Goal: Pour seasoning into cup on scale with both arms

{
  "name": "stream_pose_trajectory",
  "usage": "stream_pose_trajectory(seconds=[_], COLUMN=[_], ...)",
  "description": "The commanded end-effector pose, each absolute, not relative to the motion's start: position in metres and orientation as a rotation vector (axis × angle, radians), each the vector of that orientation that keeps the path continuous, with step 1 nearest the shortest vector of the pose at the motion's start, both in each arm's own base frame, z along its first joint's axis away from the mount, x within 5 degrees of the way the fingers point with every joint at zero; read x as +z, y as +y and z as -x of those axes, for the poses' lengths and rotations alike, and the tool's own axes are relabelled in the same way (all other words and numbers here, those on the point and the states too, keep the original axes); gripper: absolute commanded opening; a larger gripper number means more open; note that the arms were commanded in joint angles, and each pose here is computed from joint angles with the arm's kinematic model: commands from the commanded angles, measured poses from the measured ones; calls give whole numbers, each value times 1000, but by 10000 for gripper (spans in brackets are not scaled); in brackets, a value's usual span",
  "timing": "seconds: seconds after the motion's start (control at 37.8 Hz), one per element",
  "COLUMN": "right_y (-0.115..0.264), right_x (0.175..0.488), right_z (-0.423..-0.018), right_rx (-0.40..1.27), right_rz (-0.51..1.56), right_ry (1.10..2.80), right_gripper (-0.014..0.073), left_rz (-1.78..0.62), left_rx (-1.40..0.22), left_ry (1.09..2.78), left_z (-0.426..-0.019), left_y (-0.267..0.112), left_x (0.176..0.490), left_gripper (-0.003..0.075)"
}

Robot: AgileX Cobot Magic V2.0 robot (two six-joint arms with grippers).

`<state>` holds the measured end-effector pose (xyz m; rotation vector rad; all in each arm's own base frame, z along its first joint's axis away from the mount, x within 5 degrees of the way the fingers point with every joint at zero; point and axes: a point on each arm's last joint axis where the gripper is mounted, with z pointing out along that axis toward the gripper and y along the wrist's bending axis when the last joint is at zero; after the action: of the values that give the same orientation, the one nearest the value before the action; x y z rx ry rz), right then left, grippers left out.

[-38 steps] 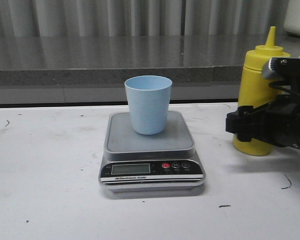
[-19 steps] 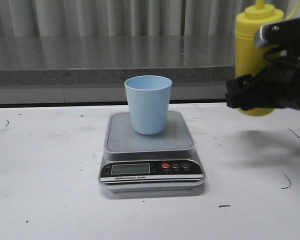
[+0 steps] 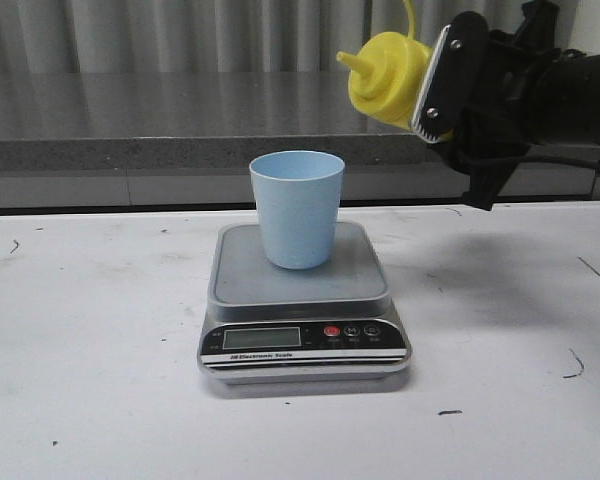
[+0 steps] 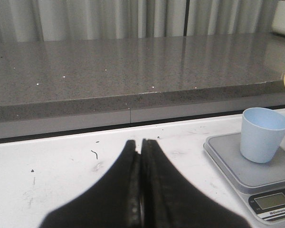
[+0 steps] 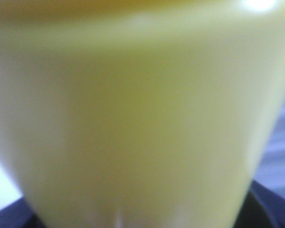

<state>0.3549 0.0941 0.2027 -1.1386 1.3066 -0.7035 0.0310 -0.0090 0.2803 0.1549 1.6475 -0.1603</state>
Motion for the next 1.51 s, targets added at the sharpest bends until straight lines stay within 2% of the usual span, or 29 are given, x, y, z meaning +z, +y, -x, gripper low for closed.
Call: stream_pose_trajectory(seconds=[0.0, 0.21, 0.37, 0.48, 0.58, 0.69, 0.77, 1.11, 1.22, 1.38, 1.48], right_y=[97, 100, 99, 99, 99, 101, 103, 103, 106, 108, 98], right_x=[243, 254, 255, 256, 259, 259, 258, 259, 260, 279, 288], right_z=[-365, -386, -387, -386, -383, -378, -376, -376, -373, -357, -329], right_rx=[-839, -1031, -998, -748, -433, -141, -22, -7, 34, 118, 130], right_rz=[1092, 1195, 1166, 886, 484, 107, -23, -39, -13, 33, -3], right_ry=[1115, 1025, 1060, 1253, 1434, 1544, 1572, 1570, 1633, 1707, 1654], right_gripper=[97, 94, 94, 94, 94, 94, 94, 94, 94, 94, 94], left_rz=[-127, -127, -127, -127, -127, -127, -127, -127, -127, -127, -127], left_rx=[-178, -178, -178, -178, -178, -178, -178, -178, -178, -178, -178], left_ry=[1548, 1548, 1548, 1548, 1548, 1548, 1548, 1548, 1548, 1548, 1548], left_z=[-30, -30, -30, -30, -30, -30, -30, -30, -30, -30, -30], left_y=[-9, -9, -9, -9, -9, -9, -9, -9, -9, -9, -9], left_x=[296, 296, 296, 296, 296, 296, 296, 296, 296, 296, 296], left_gripper=[-20, -20, -20, -20, -20, -20, -20, -20, -20, -20, -20])
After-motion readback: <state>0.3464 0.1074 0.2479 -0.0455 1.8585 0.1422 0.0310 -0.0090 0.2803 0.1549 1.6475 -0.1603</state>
